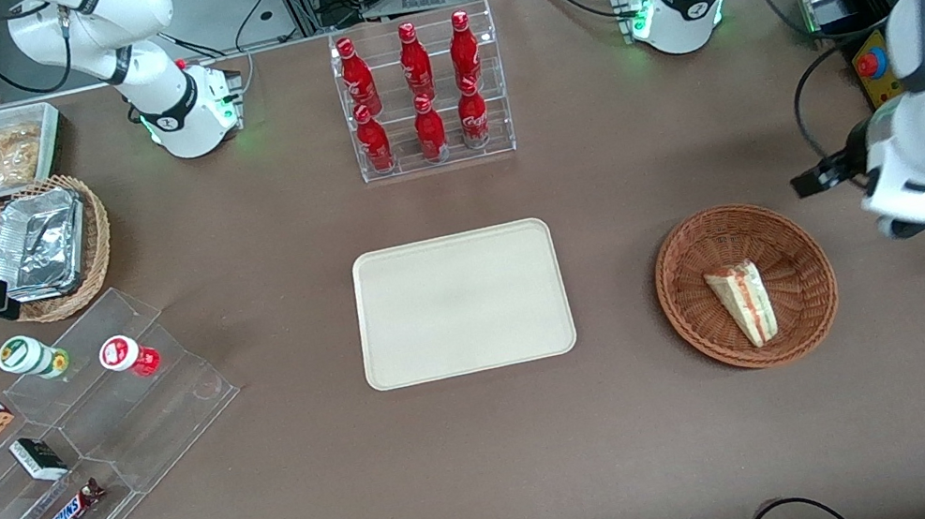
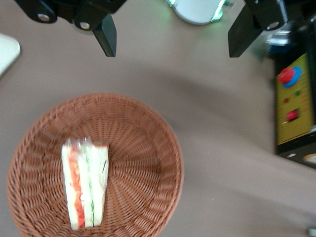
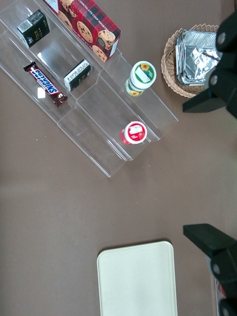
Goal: Place sandwich from basket to tray
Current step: 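Move the left gripper over the wrapped sandwich in the wicker basket, then lower the open left gripper and close it on the sandwich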
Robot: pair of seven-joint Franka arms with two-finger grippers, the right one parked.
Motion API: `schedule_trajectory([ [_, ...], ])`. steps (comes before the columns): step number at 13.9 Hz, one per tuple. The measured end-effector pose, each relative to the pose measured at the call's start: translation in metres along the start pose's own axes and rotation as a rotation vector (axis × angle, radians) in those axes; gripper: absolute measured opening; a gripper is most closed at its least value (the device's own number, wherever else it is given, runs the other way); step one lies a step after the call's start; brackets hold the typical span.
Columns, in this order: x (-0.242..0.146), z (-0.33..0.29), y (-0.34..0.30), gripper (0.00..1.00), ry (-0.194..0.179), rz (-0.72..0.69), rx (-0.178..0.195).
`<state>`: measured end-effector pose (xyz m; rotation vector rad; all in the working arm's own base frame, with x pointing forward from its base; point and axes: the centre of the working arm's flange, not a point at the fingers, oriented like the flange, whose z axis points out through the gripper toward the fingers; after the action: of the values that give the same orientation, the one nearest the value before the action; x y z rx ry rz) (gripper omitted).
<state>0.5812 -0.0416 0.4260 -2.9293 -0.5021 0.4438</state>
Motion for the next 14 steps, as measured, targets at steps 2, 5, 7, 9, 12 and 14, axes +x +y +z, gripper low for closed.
schedule_trajectory([
  [2, 0.016, 0.044, 0.012, 1.0, 0.0, -0.041, -0.013],
  [5, 0.038, 0.087, 0.03, 1.0, 0.01, -0.073, -0.015],
  [7, 0.049, 0.105, 0.039, 1.0, 0.026, -0.079, -0.03],
  [9, 0.058, 0.111, 0.044, 1.0, 0.041, -0.104, -0.048],
  [12, 0.063, 0.096, 0.057, 1.0, 0.061, -0.147, -0.081],
  [14, 0.063, 0.094, 0.073, 1.0, 0.061, -0.153, -0.093],
])
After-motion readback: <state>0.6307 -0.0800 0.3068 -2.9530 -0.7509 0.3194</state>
